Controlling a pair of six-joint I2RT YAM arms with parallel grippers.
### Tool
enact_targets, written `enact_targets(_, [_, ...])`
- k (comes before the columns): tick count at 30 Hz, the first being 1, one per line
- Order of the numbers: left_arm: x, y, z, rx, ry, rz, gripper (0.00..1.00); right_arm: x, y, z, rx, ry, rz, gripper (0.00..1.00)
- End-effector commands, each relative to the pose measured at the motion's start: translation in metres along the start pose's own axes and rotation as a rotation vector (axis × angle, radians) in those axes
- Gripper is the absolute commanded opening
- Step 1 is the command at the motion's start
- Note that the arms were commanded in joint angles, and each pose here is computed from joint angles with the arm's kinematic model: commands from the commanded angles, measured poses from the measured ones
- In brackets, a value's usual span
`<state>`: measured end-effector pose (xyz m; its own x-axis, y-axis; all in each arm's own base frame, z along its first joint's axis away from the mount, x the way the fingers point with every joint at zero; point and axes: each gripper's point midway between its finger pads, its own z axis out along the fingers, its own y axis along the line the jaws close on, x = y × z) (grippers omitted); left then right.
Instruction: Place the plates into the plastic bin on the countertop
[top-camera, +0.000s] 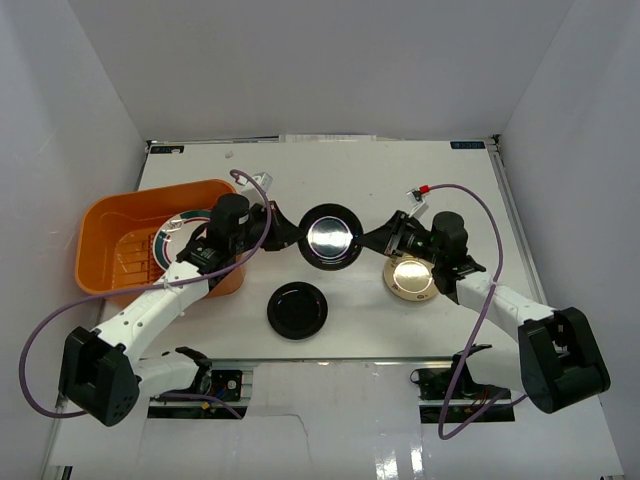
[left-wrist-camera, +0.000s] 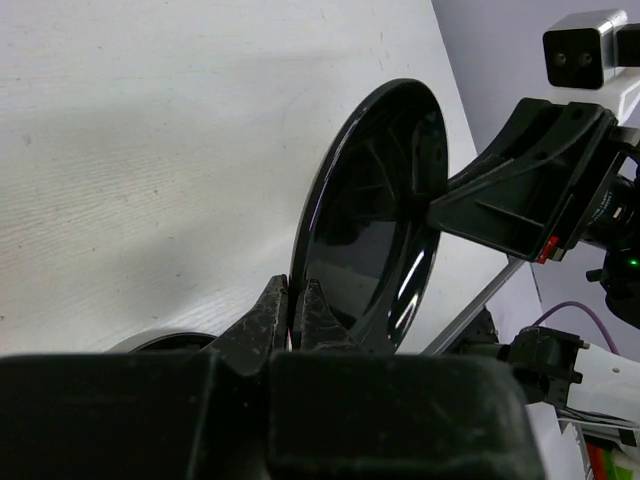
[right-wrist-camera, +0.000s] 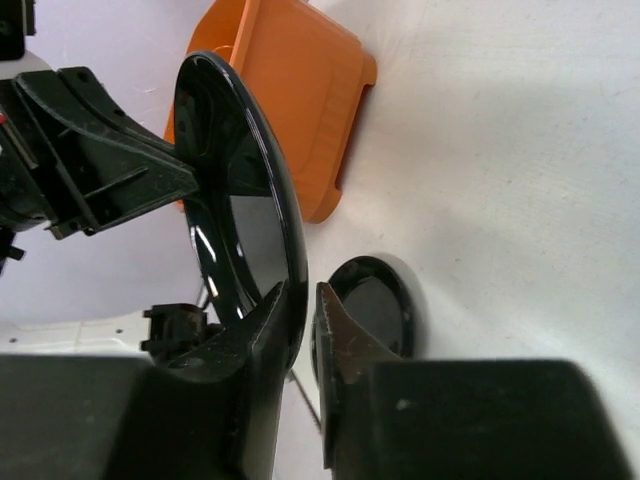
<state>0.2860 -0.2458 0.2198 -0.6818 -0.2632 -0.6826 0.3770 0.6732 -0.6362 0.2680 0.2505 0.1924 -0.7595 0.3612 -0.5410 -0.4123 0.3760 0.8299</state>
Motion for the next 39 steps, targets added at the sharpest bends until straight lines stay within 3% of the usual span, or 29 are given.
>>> enact_targets(1, [-0.024, -0.017, -0.007, 0.036, -0.075, 0.023, 0.0, 0.007, 0.016, 0.0, -0.061, 0.055, -0.036, 0.24])
enact_targets(3, [-0.036, -0.01, -0.017, -0.038, -0.13, 0.024, 0.0, 0.005, 0.018, -0.002, -0.053, 0.054, -0.064, 0.47])
enact_targets(4, [-0.043, -0.007, -0.023, -0.066, -0.161, 0.03, 0.0, 0.002, 0.023, -0.005, -0.056, 0.046, -0.089, 0.64])
enact_targets(7, [-0.072, 0.0, -0.05, -0.151, -0.278, 0.034, 0.0, -0.002, 0.027, -0.011, -0.032, 0.04, -0.134, 0.83])
enact_targets(10, [-0.098, 0.016, -0.078, -0.251, -0.381, 0.016, 0.0, -0.004, 0.034, -0.017, -0.036, 0.028, -0.157, 0.94])
enact_targets(17, [-0.115, 0.12, -0.164, -0.645, -0.592, -0.122, 0.0, -0.009, 0.002, -0.04, 0.13, -0.035, -0.201, 0.93])
enact_targets(20, [-0.103, 0.165, -0.201, -0.811, -0.682, -0.216, 0.0, -0.013, -0.035, -0.058, 0.305, -0.074, -0.2, 0.89])
enact_targets(24, [-0.092, 0.2, -0.239, -0.96, -0.83, -0.301, 0.0, -0.038, -0.1, -0.109, 0.64, -0.241, -0.192, 0.85])
enact_targets(29, [-0.064, 0.233, -0.219, -1.007, -0.726, -0.395, 0.0, -0.053, -0.147, -0.175, 0.949, -0.421, -0.192, 0.86])
enact_targets(30, [-0.059, 0.239, -0.218, -1.008, -0.719, -0.414, 0.0, -0.05, -0.158, -0.186, 0.995, -0.44, -0.17, 0.91])
enact_targets(34, [-0.044, 0.251, -0.206, -0.99, -0.677, -0.467, 0.0, -0.032, -0.179, -0.189, 1.02, -0.424, -0.061, 0.96])
enact_targets(39, [-0.043, 0.253, -0.203, -0.991, -0.66, -0.472, 0.18, -0.006, -0.2, -0.187, 1.022, -0.362, 0.041, 0.93])
